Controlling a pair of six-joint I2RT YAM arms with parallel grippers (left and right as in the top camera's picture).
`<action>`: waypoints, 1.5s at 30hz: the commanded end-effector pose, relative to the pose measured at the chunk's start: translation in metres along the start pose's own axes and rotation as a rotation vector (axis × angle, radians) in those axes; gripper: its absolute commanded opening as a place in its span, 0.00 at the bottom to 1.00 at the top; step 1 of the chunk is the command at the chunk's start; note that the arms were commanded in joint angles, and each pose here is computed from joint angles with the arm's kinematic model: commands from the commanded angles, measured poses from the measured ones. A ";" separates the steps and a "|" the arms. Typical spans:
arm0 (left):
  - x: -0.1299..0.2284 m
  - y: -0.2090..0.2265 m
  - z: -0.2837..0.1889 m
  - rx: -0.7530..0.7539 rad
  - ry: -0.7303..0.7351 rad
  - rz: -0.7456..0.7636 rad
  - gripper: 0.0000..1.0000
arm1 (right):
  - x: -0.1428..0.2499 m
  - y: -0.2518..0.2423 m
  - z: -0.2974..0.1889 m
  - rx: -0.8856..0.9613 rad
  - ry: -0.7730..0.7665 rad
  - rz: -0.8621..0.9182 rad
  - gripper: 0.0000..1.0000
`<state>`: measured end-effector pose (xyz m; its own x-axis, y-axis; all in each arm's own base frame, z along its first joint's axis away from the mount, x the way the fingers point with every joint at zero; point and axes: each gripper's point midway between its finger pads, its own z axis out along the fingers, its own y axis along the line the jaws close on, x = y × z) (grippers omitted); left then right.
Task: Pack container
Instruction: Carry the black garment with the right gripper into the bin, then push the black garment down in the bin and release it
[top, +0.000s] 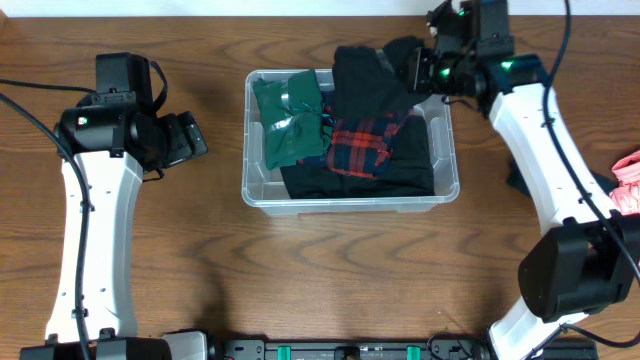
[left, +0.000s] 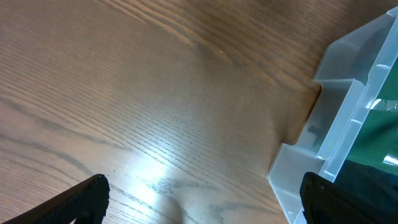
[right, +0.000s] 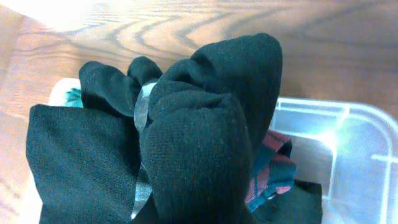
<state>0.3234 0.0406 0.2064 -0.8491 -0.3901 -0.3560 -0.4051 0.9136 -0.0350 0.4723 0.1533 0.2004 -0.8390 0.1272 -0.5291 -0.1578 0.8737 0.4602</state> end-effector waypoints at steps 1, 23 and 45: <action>0.002 0.003 0.003 -0.011 0.015 -0.008 0.98 | 0.011 -0.006 0.009 0.048 0.006 0.068 0.01; 0.002 0.003 0.003 -0.011 0.014 -0.008 0.98 | -0.016 -0.031 -0.004 0.154 -0.072 -0.158 0.71; 0.002 0.003 0.005 -0.013 0.021 -0.008 0.98 | 0.048 0.018 0.086 0.130 0.082 -0.316 0.01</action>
<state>0.3234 0.0406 0.2060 -0.8495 -0.3905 -0.3547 -0.4055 0.9135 -0.0346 0.4764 0.2162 0.1652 -0.7544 -0.1569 -0.6374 -0.3646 0.9076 0.2081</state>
